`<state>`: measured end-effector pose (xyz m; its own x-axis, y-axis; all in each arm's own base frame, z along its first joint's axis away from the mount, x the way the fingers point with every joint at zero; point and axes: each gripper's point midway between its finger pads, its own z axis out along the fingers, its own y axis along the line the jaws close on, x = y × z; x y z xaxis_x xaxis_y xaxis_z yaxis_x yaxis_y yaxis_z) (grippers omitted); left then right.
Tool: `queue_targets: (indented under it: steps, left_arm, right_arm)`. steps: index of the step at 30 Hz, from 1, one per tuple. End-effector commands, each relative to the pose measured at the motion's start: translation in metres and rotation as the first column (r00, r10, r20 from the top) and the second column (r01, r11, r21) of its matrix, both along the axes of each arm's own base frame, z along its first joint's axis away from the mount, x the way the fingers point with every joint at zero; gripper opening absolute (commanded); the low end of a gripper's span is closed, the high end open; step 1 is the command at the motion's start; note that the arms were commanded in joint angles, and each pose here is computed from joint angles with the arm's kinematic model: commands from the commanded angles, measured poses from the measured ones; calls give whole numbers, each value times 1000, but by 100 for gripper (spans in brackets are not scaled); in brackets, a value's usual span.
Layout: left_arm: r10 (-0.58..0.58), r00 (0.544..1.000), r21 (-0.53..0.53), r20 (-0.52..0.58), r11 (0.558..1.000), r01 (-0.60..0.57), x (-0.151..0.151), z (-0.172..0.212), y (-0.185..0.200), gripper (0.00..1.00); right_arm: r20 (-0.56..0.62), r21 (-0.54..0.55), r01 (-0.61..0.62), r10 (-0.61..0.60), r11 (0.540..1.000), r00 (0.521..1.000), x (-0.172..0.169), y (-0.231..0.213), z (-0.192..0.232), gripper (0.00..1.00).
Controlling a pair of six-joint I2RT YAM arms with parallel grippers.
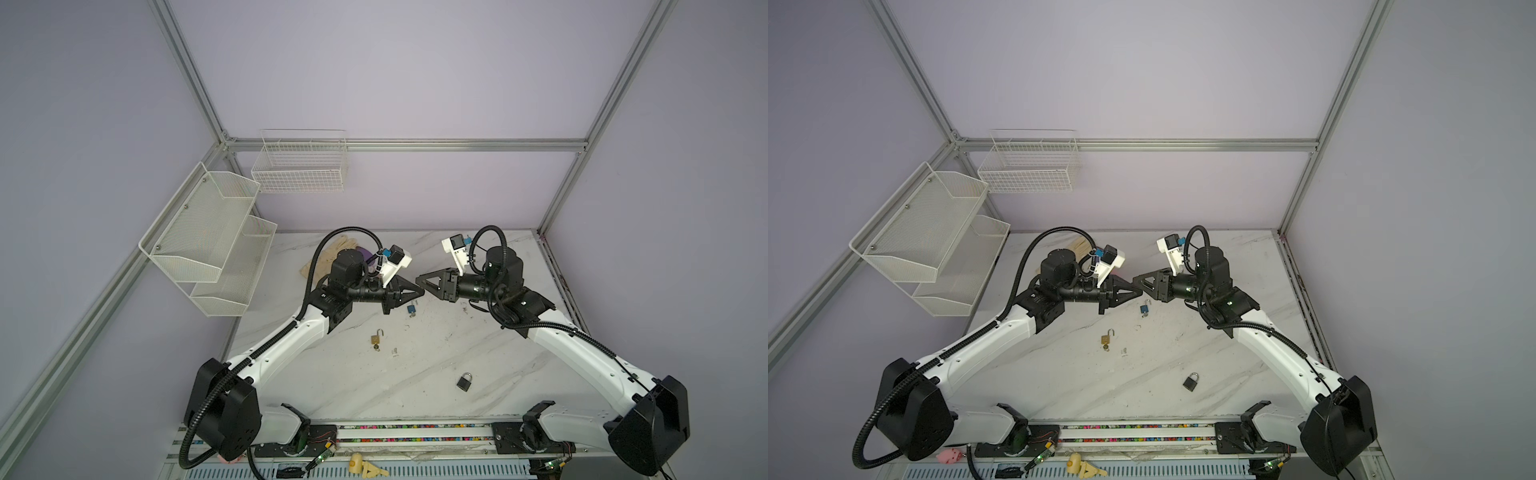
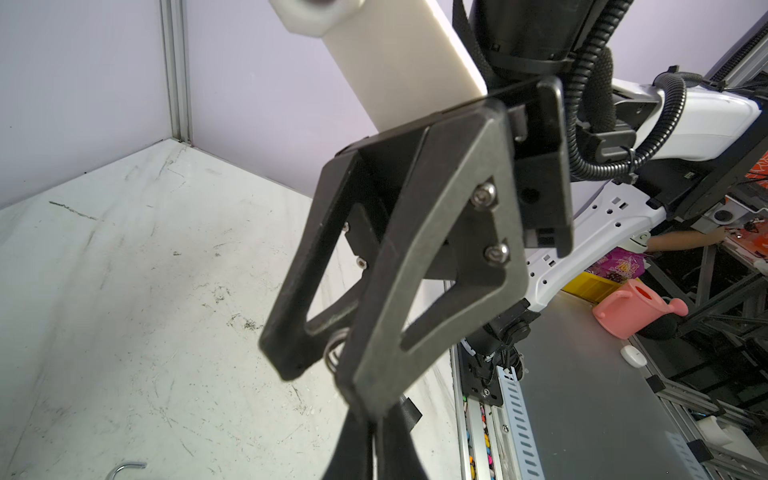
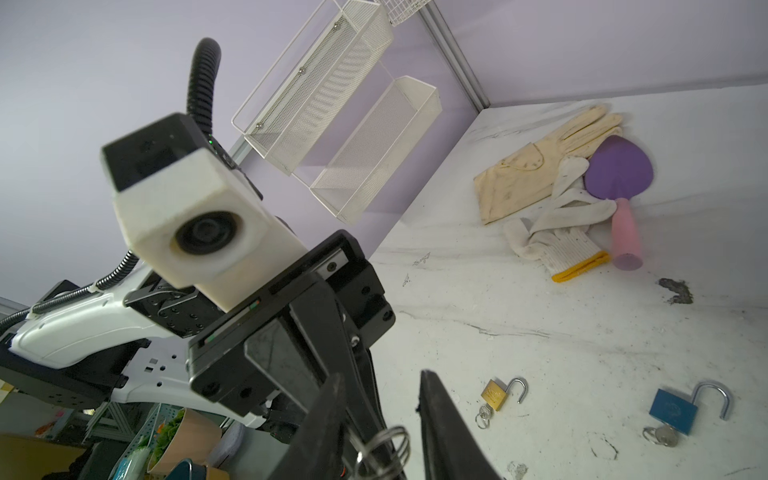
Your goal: Unlock with the key
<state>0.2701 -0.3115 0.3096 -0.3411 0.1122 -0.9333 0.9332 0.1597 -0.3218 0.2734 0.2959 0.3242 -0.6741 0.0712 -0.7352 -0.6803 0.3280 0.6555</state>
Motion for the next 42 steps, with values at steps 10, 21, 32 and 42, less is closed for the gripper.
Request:
queue_targets:
  steps: [10,21,32,42]
  left_arm:
    - [-24,993,-73,112,997,32,9,55,-6,0]
    - [90,994,-53,62,995,-87,12,42,9,48]
    - [428,841,-341,-332,776,-530,24,47,51,49]
    - [385,805,-490,-451,648,-584,26,77,42,43]
  right_arm:
    - [54,-2,-31,31,1000,998,-1,1,6,11]
    - [93,56,122,-127,991,988,16,-13,37,0]
    - [21,344,297,-323,891,946,34,-30,73,0]
    - [-18,409,325,-349,853,937,26,-10,78,0]
